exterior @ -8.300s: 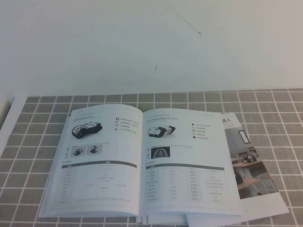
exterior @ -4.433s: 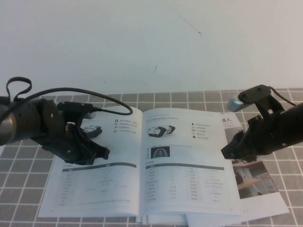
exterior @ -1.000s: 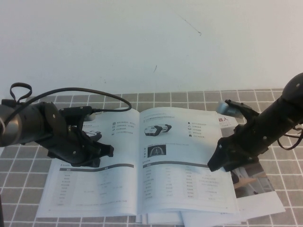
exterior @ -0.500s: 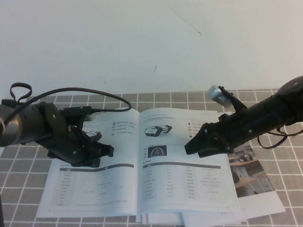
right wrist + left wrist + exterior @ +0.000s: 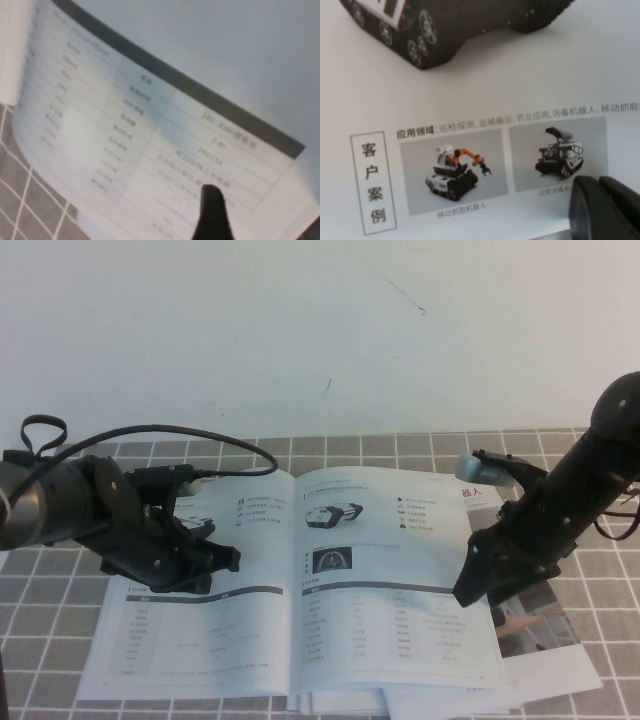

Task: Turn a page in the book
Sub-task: Open the closed book

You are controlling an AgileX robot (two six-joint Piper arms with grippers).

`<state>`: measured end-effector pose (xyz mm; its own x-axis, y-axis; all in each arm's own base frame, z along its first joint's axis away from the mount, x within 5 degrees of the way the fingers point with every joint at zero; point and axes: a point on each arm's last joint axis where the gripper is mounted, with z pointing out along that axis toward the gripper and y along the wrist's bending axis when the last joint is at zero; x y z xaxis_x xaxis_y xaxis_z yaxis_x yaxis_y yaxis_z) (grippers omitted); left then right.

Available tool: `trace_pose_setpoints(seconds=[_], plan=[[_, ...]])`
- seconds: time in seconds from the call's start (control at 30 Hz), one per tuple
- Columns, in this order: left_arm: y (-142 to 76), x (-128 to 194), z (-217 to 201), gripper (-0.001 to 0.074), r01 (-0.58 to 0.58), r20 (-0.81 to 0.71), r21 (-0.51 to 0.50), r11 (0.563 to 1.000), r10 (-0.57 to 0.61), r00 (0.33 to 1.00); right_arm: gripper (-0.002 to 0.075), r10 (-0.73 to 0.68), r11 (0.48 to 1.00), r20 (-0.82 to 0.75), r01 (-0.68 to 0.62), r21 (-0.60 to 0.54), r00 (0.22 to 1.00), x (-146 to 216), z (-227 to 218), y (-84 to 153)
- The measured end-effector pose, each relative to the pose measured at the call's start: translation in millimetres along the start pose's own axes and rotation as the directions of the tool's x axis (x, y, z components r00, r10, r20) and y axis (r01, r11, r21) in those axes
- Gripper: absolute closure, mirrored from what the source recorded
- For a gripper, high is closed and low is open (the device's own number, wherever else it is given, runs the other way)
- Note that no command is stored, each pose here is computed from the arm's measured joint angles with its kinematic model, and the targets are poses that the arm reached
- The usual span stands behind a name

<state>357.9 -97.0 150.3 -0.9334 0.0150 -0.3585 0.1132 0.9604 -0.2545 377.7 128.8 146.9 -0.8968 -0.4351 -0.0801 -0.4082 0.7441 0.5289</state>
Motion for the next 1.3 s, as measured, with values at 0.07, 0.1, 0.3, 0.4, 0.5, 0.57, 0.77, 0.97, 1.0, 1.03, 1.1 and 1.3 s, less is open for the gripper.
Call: trace_pose_setpoints(seconds=[0.07, 0.1, 0.3, 0.4, 0.5, 0.57, 0.77, 0.97, 1.0, 1.03, 1.1, 1.3], plan=[[0.0, 0.0, 0.0, 0.0738, 0.000, 0.000, 0.000, 1.000, 0.000, 1.000, 0.0266, 0.007, 1.000, 0.014, -0.007, 0.014, 1.000, -1.2, 1.8, -1.2], [0.0, 0.0, 0.0, 0.0738, 0.000, 0.000, 0.000, 1.000, 0.000, 1.000, 0.0266, 0.008, 1.000, 0.023, -0.009, 0.020, 1.000, -2.1, 1.9, -1.5], [0.2, 0.2, 0.6, 0.0738, -0.008, -0.002, 0.000, 1.000, 0.008, 1.000, 0.0266, 0.002, 1.000, 0.039, -0.003, 0.030, 0.999, -4.9, 5.9, 0.4], [0.0, 0.3, 0.6, 0.0738, -0.007, -0.003, 0.001, 1.000, 0.007, 1.000, 0.0266, 0.006, 1.000, 0.032, -0.007, 0.029, 0.999, -5.2, 10.5, -1.7], [-0.2, 0.3, 0.6, 0.0738, 0.002, -0.003, 0.003, 1.000, -0.002, 1.000, 0.0266, 0.016, 1.000, 0.035, -0.016, 0.018, 0.999, -6.1, 12.6, -2.1], [-0.3, 0.2, 0.6, 0.0738, 0.007, -0.002, 0.005, 1.000, -0.007, 1.000, 0.0266, 0.029, 1.000, 0.043, -0.029, -0.003, 0.999, -7.1, 14.2, -2.4], [-0.5, 0.2, 0.6, 0.0738, 0.010, -0.002, 0.007, 1.000, -0.010, 1.000, 0.0266, 0.051, 0.987, 0.136, -0.029, -0.161, 0.989, -17.3, 21.2, 5.1], [-0.6, 0.2, 0.6, 0.0738, 0.011, -0.002, 0.008, 1.000, -0.011, 1.000, 0.0266, 0.064, 0.963, 0.211, -0.005, -0.268, 0.975, -24.8, 21.6, 13.7], [-0.6, 0.2, 0.6, 0.0738, 0.011, -0.002, 0.008, 1.000, -0.011, 1.000, 0.0266, 0.064, 0.961, 0.217, -0.002, -0.276, 0.974, -25.3, 21.3, 14.4], [-0.6, 0.2, 0.6, 0.0738, 0.011, -0.002, 0.008, 1.000, -0.011, 1.000, 0.0266, 0.063, 0.960, 0.220, 0.001, -0.279, 0.973, -25.7, 21.3, 15.0], [-0.6, 0.2, 0.6, 0.0738, 0.011, -0.002, 0.008, 1.000, -0.011, 1.000, 0.0266, 0.061, 0.959, 0.224, 0.005, -0.284, 0.973, -25.9, 21.1, 15.5], [-0.8, 0.3, 0.6, 0.0738, 0.015, -0.003, 0.010, 1.000, -0.015, 1.000, 0.0266, 0.052, 0.954, 0.223, 0.017, -0.299, 0.973, -25.5, 18.6, 19.3]])
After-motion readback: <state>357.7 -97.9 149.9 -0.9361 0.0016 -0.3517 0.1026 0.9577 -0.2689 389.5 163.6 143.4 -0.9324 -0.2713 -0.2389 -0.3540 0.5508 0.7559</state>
